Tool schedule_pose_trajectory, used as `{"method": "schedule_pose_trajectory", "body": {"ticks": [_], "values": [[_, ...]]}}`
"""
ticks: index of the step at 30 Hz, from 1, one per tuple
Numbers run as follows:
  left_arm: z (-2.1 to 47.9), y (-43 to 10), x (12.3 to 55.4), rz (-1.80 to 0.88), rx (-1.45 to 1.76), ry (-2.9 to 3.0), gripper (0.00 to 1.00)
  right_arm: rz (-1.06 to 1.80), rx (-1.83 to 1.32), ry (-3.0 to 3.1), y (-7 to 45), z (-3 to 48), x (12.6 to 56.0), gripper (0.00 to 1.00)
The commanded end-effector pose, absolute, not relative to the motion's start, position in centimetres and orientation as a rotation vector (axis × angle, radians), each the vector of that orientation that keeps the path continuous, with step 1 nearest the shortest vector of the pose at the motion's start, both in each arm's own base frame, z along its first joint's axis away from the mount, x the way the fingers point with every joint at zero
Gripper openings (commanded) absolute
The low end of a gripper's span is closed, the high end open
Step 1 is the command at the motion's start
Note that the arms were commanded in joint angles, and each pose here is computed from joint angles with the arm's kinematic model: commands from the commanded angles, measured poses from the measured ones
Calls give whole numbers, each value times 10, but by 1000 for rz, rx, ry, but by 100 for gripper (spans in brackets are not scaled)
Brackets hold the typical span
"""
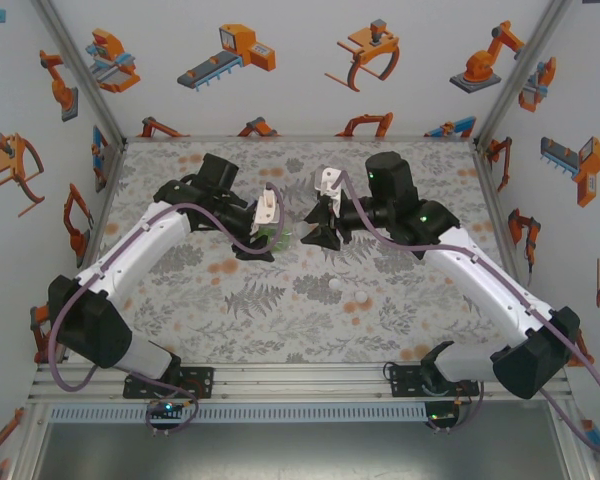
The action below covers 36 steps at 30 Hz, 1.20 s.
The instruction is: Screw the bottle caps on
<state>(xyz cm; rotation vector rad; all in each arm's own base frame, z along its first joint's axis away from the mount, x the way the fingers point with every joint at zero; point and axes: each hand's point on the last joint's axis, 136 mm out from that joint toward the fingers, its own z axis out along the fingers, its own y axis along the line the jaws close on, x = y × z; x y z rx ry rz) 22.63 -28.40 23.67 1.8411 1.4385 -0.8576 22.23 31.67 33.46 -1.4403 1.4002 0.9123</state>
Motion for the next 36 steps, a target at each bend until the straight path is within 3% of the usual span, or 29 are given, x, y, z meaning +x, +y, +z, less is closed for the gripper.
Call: {"method": "schedule_pose_trajectory", "body": {"ticks": [1,9,19,21,29,33,36], "values": [[243,-288,222,-904,1852,1405,0,916,-1432,1325,320,346,218,46],[241,-289,223,-909,1856,1418,0,919,-1431,1311,319,348,216,41],[241,-287,223,-904,1853,1426,0,977,-1278,1514,316,342,227,8],[241,-287,225,-895,1847,1429,0,1007,-1113,1666,314,336,242,0],[244,-290,232,-870,1803,1426,0,1232,-203,2199,300,308,291,0],[244,-289,240,-820,1778,1447,0,1377,386,2423,289,268,300,0],[242,-289,244,-789,1763,1459,0,1414,466,2443,290,261,303,0]]}}
